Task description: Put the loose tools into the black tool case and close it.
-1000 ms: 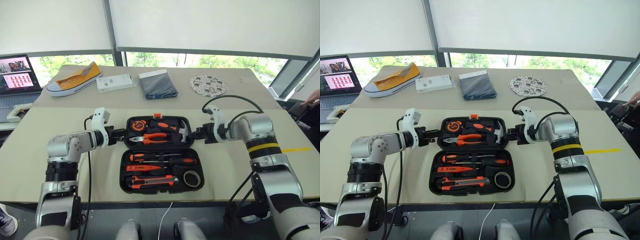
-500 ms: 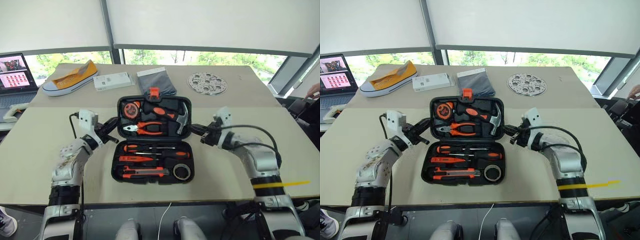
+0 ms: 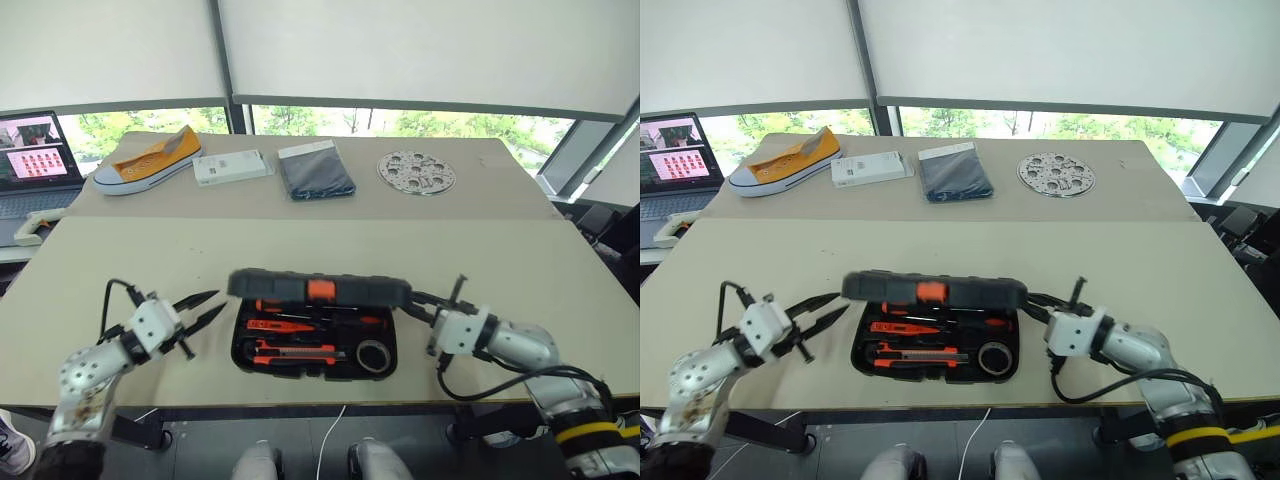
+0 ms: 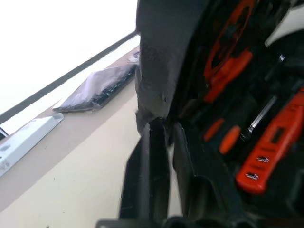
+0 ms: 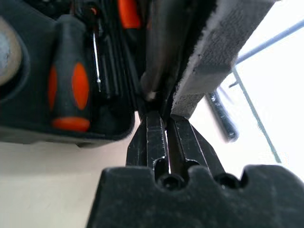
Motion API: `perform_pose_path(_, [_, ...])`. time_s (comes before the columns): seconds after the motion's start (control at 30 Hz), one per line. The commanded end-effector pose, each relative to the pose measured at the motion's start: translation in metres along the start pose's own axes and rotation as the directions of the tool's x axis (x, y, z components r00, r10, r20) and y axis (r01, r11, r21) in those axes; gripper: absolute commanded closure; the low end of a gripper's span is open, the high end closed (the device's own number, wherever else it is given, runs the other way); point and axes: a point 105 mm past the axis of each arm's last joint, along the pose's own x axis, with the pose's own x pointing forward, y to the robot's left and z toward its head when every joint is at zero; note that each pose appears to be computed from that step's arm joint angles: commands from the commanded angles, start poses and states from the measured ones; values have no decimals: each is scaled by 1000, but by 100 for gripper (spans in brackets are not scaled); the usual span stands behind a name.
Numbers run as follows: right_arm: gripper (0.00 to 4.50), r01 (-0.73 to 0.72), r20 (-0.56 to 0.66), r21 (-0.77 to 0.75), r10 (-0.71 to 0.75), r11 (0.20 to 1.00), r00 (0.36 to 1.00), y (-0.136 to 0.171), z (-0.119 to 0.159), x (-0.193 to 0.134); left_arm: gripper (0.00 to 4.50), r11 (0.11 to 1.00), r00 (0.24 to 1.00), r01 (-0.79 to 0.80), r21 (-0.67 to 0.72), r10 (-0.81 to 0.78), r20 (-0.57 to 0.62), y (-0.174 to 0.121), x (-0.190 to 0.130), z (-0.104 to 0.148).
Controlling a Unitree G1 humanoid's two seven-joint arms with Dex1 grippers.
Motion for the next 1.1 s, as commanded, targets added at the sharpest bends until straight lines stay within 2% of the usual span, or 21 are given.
perform_pose_path(0.03, [286, 21, -50, 19, -20, 1000, 999, 1, -12, -17, 210, 997, 998, -66, 31, 67, -5, 14, -14, 2])
perform_pose_path(0.07, [254, 37, -72, 32, -34, 999, 997, -1, -16, -23, 184, 996, 996, -85, 12, 86, -23, 17, -19, -1])
perform_pose_path(0.17, [139, 65, -117, 29, -61, 997, 991, -7, -24, -39, 60, 987, 988, -143, -71, 139, -61, 30, -30, -9])
perform_pose_path(0.2, [112, 84, -131, 81, -73, 993, 989, -8, -26, -48, 37, 984, 985, -156, -83, 149, -85, 35, -31, -13])
perform_pose_path(0.23, [77, 87, -139, 141, -67, 986, 988, -6, -25, -56, 36, 982, 983, -164, -99, 154, -100, 40, -30, -15])
perform_pose_path(0.27, [77, 61, -137, 245, -28, 968, 990, 2, -23, -64, 36, 981, 983, -162, -110, 151, -106, 44, -23, -16])
perform_pose_path(0.3, [97, 28, -114, 333, 10, 942, 993, 9, -17, -69, 36, 980, 984, -159, -121, 146, -104, 47, -17, -15])
perform_pose_path(0.33, [112, -3, -94, 405, 45, 914, 995, 16, -11, -73, 60, 978, 986, -151, -141, 139, -93, 49, -8, -12])
perform_pose_path(0.43, [201, -93, -44, 508, 133, 856, 990, 28, 6, -78, 137, 977, 990, -129, -172, 118, -75, 52, 12, -6])
perform_pose_path(0.57, [350, -260, 32, 644, 315, 720, 949, 65, 28, -74, 303, 983, 998, 4, -184, -15, -59, 51, 53, 6])
perform_pose_path(0.67, [449, -315, 70, 650, 358, 692, 931, 78, 37, -62, 419, 982, 992, 64, -180, -82, -95, 52, 71, 4])
perform_pose_path(0.7, [450, -314, 83, 657, 348, 686, 934, 78, 40, -56, 439, 982, 990, 80, -171, -99, -103, 52, 75, 4])
perform_pose_path(0.9, [450, -313, 117, 648, 316, 695, 942, 70, 52, -21, 439, 956, 964, 180, -233, -218, -151, 35, 94, -12])
perform_pose_path(1.0, [450, -255, 108, 625, 241, 738, 964, 53, 51, -1, 439, 930, 946, 241, -279, -289, -148, 21, 91, -18])
perform_pose_path(1.1, [450, -191, 73, 626, 187, 756, 980, 41, 44, 9, 439, 927, 947, 237, -292, -287, -144, 18, 87, -21])
